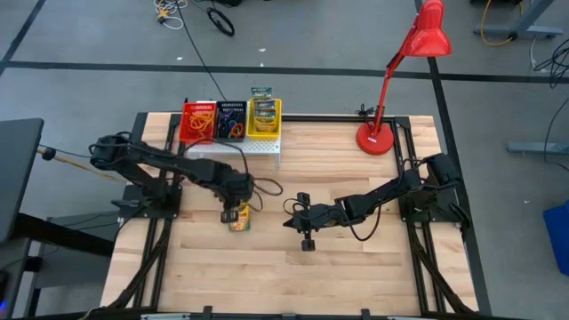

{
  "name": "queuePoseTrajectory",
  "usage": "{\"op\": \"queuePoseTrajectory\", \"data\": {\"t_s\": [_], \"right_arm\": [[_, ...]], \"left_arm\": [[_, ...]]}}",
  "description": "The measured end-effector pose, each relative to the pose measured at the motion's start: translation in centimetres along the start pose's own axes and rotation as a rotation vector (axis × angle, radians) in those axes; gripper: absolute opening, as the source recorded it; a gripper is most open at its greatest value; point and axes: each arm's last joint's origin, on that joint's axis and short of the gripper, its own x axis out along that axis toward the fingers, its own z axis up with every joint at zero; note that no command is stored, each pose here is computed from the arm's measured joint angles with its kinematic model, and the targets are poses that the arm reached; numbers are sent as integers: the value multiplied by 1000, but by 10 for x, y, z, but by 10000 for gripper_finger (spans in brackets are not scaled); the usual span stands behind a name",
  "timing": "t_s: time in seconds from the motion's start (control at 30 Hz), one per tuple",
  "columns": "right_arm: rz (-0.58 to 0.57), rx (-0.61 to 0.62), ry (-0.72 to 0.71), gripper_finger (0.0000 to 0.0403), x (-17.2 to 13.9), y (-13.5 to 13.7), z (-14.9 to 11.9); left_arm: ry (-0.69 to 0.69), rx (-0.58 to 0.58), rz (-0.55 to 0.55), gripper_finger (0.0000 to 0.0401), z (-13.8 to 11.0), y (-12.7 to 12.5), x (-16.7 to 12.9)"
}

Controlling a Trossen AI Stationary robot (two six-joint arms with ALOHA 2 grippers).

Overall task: Pick & Place Office Desk Supplies
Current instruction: Put the crayon box into the yellow bin on the shelf

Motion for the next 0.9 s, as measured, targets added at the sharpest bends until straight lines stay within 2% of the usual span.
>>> {"op": "queuePoseTrajectory", "data": {"t_s": [0.2,0.47,0.67,0.9], "right_arm": [[0,0,2,6,0,0,0],[0,7,2,6,0,0,0],[-1,10,1,6,0,0,0],[-1,15,-8,6,0,0,1]], "left_arm": [[-47,30,152,3,-5,-32,-3],[-172,9,330,3,-16,-68,-8],[-249,7,441,2,-20,-78,-12],[-308,21,562,2,-19,-76,-14]]}}
